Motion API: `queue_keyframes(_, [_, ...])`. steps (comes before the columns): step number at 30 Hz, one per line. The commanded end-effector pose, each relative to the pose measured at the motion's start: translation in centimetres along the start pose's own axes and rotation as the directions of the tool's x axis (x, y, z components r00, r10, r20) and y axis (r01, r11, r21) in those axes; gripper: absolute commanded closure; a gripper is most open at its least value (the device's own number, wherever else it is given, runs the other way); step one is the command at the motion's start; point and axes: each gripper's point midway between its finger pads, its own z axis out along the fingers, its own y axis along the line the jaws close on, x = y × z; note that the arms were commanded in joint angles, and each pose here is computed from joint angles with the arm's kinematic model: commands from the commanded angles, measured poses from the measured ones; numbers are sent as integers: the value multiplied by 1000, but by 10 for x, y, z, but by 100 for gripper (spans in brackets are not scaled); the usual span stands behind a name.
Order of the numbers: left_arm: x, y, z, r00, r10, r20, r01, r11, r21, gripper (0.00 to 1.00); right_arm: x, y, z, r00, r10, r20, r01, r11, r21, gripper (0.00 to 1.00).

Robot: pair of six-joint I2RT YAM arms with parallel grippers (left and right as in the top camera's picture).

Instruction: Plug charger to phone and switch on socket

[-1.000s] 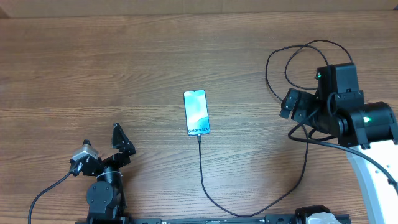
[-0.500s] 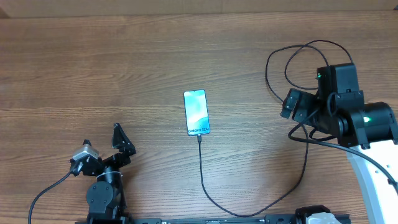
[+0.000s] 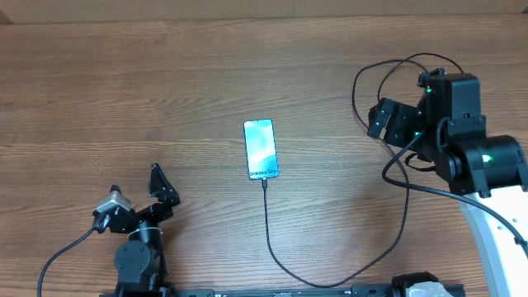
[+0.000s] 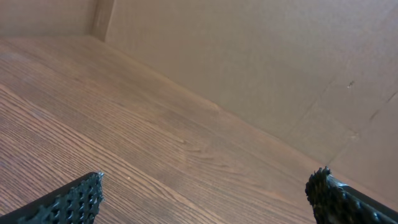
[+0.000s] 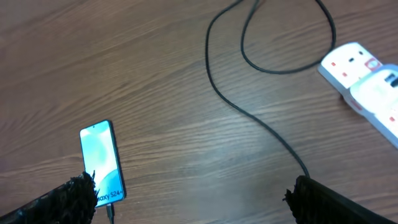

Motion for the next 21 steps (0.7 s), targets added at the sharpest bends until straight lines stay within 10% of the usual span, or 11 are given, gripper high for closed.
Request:
queue_keyframes(1, [2, 1, 0, 1000, 24, -5, -24, 1000, 1, 0, -3, 5, -18, 994, -32, 105, 38, 997, -60, 0])
queue_keyframes(11, [2, 1, 0, 1000, 24, -5, -24, 1000, 0, 1, 24, -9, -57, 820, 56, 569, 101, 965, -240, 0])
queue_keyframes(21, [2, 1, 0, 1000, 24, -5, -24, 1000, 0, 0, 42, -23, -65, 676, 121, 727, 169, 934, -313, 0])
